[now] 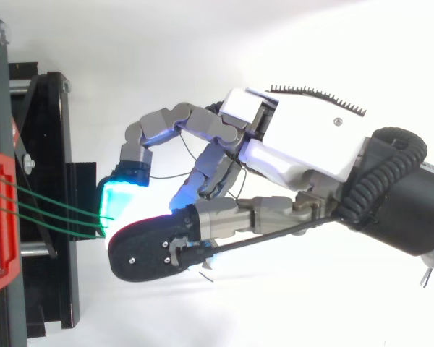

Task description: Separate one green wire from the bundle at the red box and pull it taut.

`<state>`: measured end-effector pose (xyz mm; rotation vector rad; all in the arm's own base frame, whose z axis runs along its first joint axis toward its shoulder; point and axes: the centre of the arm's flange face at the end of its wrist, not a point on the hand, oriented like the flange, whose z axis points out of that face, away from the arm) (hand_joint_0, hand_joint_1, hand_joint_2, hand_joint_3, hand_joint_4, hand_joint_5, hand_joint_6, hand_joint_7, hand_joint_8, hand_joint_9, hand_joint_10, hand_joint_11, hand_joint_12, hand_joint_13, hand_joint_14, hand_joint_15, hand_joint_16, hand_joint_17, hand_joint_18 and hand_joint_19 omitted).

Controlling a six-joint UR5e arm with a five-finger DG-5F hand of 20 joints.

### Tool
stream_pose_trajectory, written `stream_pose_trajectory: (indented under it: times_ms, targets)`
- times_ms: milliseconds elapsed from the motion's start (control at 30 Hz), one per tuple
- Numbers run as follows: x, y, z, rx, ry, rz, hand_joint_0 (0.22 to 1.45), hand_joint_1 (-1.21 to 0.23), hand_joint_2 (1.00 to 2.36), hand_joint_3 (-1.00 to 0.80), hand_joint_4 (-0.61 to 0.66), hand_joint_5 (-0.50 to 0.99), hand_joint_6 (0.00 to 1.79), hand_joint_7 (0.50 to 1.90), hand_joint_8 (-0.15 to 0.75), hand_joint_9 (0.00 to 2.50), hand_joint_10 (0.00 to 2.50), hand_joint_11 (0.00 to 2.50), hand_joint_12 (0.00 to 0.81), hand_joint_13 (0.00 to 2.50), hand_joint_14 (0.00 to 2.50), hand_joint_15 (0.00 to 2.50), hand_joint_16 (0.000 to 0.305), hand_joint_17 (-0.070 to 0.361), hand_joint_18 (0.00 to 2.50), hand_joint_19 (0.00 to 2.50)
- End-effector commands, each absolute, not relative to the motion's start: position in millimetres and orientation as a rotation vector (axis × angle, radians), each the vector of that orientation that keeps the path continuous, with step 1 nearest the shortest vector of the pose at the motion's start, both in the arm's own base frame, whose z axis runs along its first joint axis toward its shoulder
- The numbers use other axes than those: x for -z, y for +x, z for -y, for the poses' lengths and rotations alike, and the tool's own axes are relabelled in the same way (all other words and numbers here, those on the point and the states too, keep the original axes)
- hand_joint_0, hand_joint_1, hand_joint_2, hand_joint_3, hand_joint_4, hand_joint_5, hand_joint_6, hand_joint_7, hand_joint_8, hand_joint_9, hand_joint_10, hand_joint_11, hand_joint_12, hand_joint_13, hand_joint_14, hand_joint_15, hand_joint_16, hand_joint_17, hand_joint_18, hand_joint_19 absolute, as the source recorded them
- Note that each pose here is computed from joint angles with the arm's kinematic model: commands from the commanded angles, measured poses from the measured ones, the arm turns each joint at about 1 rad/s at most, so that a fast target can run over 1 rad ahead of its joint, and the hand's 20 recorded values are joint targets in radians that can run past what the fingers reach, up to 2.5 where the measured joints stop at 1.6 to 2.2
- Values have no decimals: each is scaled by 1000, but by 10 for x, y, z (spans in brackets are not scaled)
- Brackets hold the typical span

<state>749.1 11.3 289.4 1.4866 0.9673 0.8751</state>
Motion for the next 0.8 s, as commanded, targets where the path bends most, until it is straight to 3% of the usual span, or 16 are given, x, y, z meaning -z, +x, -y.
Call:
stream_pose_trajectory:
  times_ms: [0,167,300,600,767]
  targets:
    - [-2898,7489,-101,-874,1488,-966,530,-639,1000,-500,70,-156,872,1083,263,1436,25,1075,362,1511,27,1139,55,124,985,671]
    - [-2898,7489,-113,-875,1487,-967,531,-749,1000,-500,62,-154,868,1100,262,1439,26,1084,354,1505,28,1145,55,123,990,661]
    - [-2888,7492,-114,-874,1486,-968,623,-790,1000,-500,43,-153,874,1126,242,1432,27,1105,341,1488,29,1154,51,115,965,679]
    - [-2888,7493,-102,-873,1487,-967,630,-784,1018,-259,-17,-153,898,1177,251,1435,28,1104,342,1497,28,1153,50,113,971,678]
    - [-2888,7492,-114,-875,1487,-967,666,-841,1014,-329,-35,-158,900,1112,244,1401,26,1111,340,1475,29,1152,50,113,967,667]
